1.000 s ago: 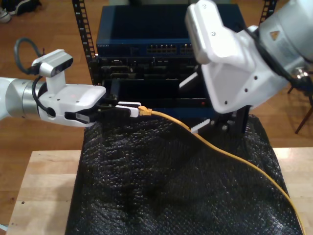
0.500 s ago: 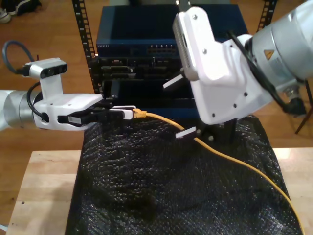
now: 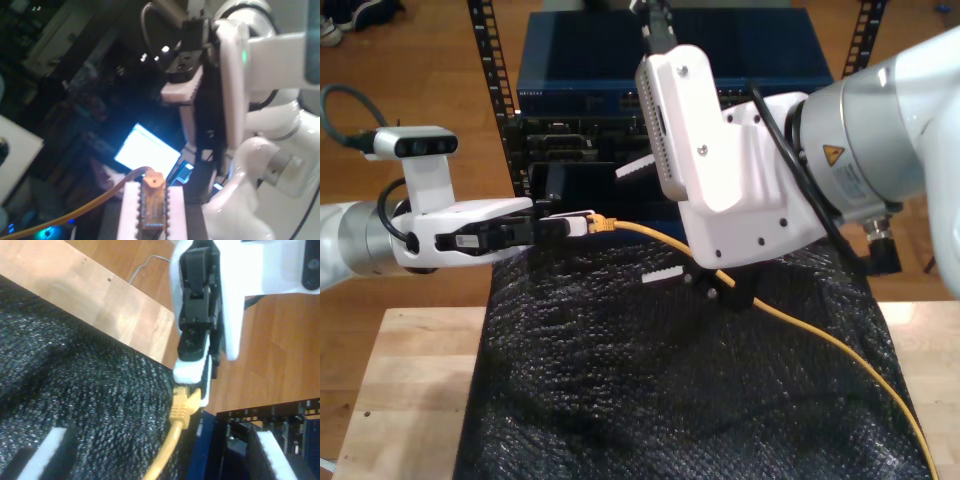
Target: Grab the cable and plug it in
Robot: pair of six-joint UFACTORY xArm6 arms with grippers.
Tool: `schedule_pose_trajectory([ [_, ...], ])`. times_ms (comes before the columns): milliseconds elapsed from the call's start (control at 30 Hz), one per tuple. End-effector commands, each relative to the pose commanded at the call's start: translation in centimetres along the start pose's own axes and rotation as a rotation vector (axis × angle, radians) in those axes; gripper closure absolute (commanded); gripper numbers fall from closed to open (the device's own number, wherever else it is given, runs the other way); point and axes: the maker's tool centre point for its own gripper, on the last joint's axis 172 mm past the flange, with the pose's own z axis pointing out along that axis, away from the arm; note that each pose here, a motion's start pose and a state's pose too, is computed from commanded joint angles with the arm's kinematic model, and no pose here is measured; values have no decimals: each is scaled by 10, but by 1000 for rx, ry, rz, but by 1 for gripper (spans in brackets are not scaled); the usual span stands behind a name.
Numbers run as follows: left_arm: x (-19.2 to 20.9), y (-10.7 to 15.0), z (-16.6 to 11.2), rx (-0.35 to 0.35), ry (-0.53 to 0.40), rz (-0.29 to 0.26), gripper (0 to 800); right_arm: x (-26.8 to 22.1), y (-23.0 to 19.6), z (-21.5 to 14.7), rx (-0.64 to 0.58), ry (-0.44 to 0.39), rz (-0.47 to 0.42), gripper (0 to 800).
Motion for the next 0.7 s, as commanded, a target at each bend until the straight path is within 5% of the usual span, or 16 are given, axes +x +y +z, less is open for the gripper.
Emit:
schedule_pose_trajectory([
  [267, -1, 8, -1, -57, 24, -37, 798, 8, 2, 0, -8, 11, -22, 30],
  [433, -2, 11, -1, -74, 30, -56, 798, 20, 5, 4, -37, 24, -47, 152],
  [700, -1, 16, -1, -107, 41, -95, 798, 24, 4, 8, -37, 29, -53, 220],
])
